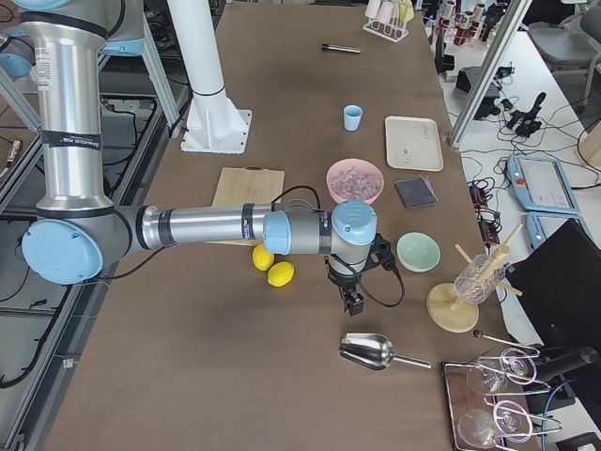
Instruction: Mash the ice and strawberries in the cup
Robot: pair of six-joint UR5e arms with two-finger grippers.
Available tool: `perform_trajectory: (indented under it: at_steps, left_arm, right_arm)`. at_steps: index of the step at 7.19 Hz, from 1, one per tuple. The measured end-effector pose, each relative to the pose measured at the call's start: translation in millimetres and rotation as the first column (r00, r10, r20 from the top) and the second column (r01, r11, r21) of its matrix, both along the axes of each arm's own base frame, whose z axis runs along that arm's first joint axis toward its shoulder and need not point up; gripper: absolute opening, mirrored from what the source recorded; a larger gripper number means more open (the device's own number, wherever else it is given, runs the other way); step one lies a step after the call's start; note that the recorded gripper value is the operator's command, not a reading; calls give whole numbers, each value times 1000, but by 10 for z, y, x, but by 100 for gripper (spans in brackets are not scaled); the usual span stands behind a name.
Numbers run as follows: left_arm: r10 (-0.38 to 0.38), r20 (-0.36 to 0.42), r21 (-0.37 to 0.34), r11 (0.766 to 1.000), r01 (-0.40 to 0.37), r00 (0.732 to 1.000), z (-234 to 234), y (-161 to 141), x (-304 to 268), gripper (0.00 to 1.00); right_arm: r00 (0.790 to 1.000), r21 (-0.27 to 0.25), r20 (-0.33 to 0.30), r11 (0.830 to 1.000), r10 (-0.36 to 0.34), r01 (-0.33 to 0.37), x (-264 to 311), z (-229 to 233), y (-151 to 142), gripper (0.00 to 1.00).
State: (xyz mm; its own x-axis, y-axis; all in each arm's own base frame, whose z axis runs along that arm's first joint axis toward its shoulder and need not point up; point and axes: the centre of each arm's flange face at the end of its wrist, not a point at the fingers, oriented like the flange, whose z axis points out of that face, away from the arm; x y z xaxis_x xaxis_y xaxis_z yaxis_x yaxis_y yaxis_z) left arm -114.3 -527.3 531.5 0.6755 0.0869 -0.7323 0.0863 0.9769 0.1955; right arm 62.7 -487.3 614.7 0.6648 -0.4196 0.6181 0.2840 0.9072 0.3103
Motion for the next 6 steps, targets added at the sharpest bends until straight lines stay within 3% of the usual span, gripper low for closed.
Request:
perform_trajectory:
  at_steps: [2,4,6]
  left_arm:
    - [48,16,20,999,-49,999,-88,-78,242,98]
    - [61,97,35,997,-65,993,-83,-105,330,98]
    - [72,119,51,996,-79,990,-91,-69,392,98]
  right_arm:
    - [998,-8,5,998,59,-59,264,-6,36,99]
    - [992,-38,0,991,128,-128,376,-68,21,99]
    - [986,-39,2,985,168,-168,411,-230,69,99]
